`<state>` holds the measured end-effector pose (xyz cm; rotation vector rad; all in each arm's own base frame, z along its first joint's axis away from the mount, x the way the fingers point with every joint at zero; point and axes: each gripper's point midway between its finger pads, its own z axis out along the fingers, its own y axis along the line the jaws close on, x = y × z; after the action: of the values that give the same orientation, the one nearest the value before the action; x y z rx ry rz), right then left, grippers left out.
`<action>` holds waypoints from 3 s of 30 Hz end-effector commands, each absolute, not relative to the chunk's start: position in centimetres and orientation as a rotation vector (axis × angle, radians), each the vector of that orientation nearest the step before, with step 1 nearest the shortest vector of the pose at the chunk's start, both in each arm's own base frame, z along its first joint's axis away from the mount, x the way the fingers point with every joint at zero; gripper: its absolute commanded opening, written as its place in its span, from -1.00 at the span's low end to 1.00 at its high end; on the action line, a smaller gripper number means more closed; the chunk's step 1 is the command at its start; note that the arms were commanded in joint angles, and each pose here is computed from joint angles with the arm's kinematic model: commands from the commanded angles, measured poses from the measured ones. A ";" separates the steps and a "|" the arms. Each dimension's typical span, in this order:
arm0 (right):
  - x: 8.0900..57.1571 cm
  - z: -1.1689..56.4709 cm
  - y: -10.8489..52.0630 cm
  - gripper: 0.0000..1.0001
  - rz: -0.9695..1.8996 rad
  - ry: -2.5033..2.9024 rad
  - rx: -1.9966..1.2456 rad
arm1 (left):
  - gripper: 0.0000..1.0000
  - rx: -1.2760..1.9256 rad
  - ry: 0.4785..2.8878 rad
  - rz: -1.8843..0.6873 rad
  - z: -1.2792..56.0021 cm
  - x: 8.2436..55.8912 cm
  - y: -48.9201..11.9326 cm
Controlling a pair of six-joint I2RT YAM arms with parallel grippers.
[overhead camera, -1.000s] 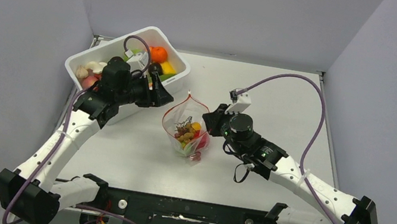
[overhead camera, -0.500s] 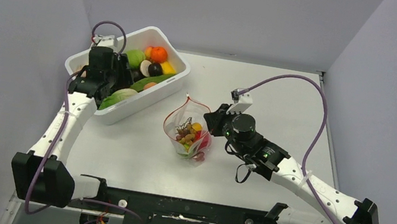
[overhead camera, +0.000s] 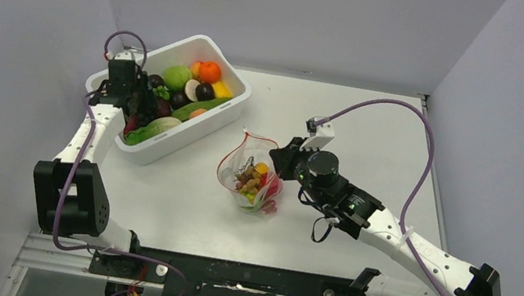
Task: Place the food in the zip-top bag and seal the zipper
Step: Pick up the fake fruit from the bin.
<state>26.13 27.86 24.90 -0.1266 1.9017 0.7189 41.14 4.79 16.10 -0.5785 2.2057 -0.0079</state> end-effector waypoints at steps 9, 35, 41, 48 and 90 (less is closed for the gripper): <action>26.2 28.5 27.5 -1.00 0.792 1.792 -0.083 | 0.21 -0.616 2.137 0.005 15.1 47.0 8.4; 25.4 28.3 27.1 -1.00 0.802 1.809 -0.046 | 0.22 -0.616 2.216 -0.024 9.8 47.5 8.4; 25.1 28.4 27.0 -1.00 0.811 1.802 -0.043 | -0.23 -0.610 2.218 -0.037 9.9 47.0 8.1; 24.9 28.5 27.2 -1.00 0.817 1.803 -0.048 | -0.43 -0.610 2.199 -0.036 11.6 46.5 7.9; 25.1 27.8 29.3 -1.00 0.811 1.841 -0.081 | -0.61 -0.446 1.918 -0.258 28.6 39.1 1.6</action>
<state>24.50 28.38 24.08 -0.1223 1.9338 0.7542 39.43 2.72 23.66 -0.5034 2.0235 -0.2005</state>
